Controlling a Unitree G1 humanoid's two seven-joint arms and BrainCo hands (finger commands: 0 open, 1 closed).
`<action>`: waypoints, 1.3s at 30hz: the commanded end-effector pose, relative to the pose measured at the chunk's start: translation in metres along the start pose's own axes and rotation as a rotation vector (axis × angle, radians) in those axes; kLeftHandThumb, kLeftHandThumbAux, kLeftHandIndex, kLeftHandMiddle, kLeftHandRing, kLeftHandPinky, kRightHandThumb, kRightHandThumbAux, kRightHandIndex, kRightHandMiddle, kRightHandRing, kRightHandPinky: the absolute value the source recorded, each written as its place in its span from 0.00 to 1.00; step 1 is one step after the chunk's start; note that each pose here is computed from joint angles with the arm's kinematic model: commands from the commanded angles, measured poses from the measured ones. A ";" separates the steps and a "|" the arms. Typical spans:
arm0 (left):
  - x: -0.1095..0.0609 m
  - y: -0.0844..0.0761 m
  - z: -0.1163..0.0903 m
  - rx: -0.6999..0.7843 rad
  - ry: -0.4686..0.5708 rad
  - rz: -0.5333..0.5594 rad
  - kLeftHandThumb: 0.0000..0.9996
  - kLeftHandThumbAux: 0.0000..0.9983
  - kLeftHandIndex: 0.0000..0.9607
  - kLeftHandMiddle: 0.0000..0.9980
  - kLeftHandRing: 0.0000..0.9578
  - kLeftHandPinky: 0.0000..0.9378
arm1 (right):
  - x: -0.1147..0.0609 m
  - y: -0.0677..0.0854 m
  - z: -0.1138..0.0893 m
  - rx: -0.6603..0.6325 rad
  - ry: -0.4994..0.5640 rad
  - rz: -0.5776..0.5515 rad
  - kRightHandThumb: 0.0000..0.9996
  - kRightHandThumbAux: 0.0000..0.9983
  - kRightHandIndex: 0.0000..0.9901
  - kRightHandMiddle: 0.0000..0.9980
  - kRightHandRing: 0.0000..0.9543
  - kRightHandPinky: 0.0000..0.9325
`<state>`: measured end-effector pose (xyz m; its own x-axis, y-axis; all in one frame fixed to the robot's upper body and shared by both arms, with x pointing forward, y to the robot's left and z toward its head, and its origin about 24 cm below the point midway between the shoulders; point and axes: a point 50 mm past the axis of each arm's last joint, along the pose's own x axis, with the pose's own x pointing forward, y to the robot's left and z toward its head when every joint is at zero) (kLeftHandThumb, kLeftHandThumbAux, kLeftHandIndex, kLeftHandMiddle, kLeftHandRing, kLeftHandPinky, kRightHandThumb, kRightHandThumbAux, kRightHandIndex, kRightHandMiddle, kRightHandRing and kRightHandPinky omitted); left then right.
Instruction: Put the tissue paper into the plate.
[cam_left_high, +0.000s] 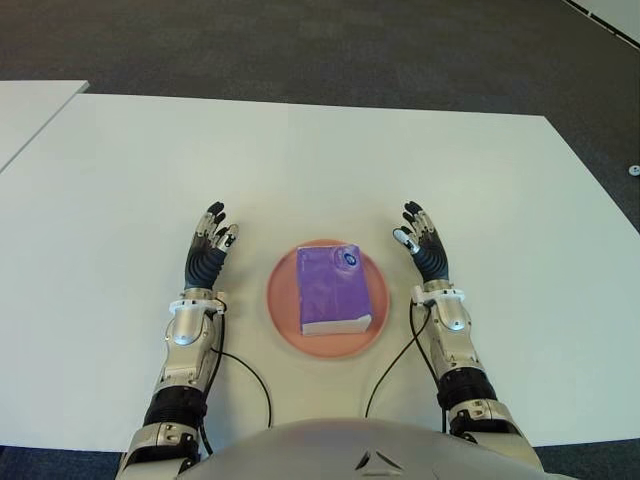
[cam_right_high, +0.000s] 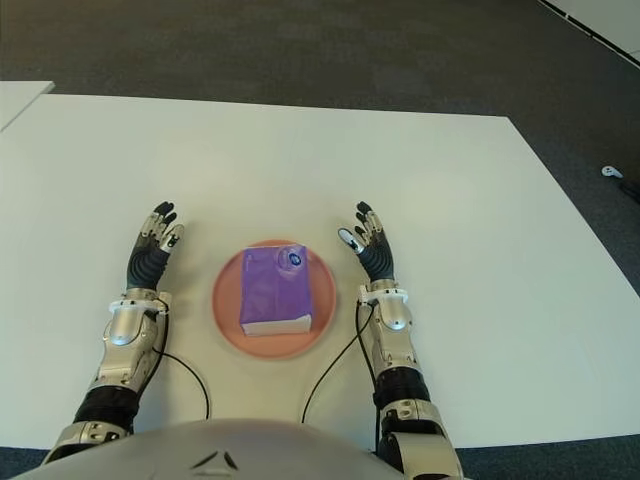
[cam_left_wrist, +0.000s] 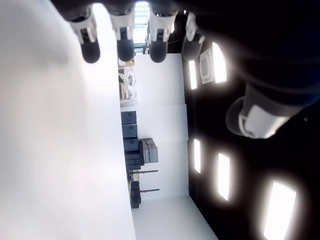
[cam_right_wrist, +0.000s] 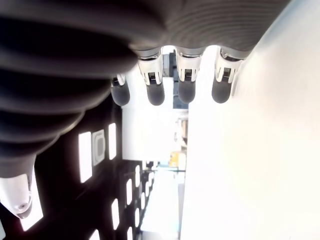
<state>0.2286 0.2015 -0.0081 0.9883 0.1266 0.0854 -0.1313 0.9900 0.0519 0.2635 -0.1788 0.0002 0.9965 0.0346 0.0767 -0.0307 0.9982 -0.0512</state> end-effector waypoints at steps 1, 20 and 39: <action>-0.007 -0.001 -0.013 -0.013 0.078 -0.001 0.00 0.49 0.00 0.00 0.00 0.00 | -0.009 -0.001 -0.018 0.021 0.095 -0.005 0.00 0.53 0.00 0.00 0.00 0.00; -0.006 -0.001 -0.012 -0.007 0.074 -0.001 0.00 0.49 0.00 0.00 0.00 0.00 | -0.010 0.000 -0.029 0.065 0.161 -0.039 0.00 0.55 0.00 0.00 0.00 0.00; -0.006 0.000 -0.012 0.000 0.072 -0.001 0.00 0.48 0.00 0.00 0.00 0.00 | -0.013 0.002 -0.030 0.066 0.152 -0.027 0.00 0.54 0.00 0.00 0.00 0.00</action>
<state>0.2294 0.2016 -0.0086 0.9886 0.1271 0.0812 -0.1314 0.9901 0.0499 0.2698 -0.1794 -0.0047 0.9987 0.0138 0.0492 -0.0133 0.9999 -0.0111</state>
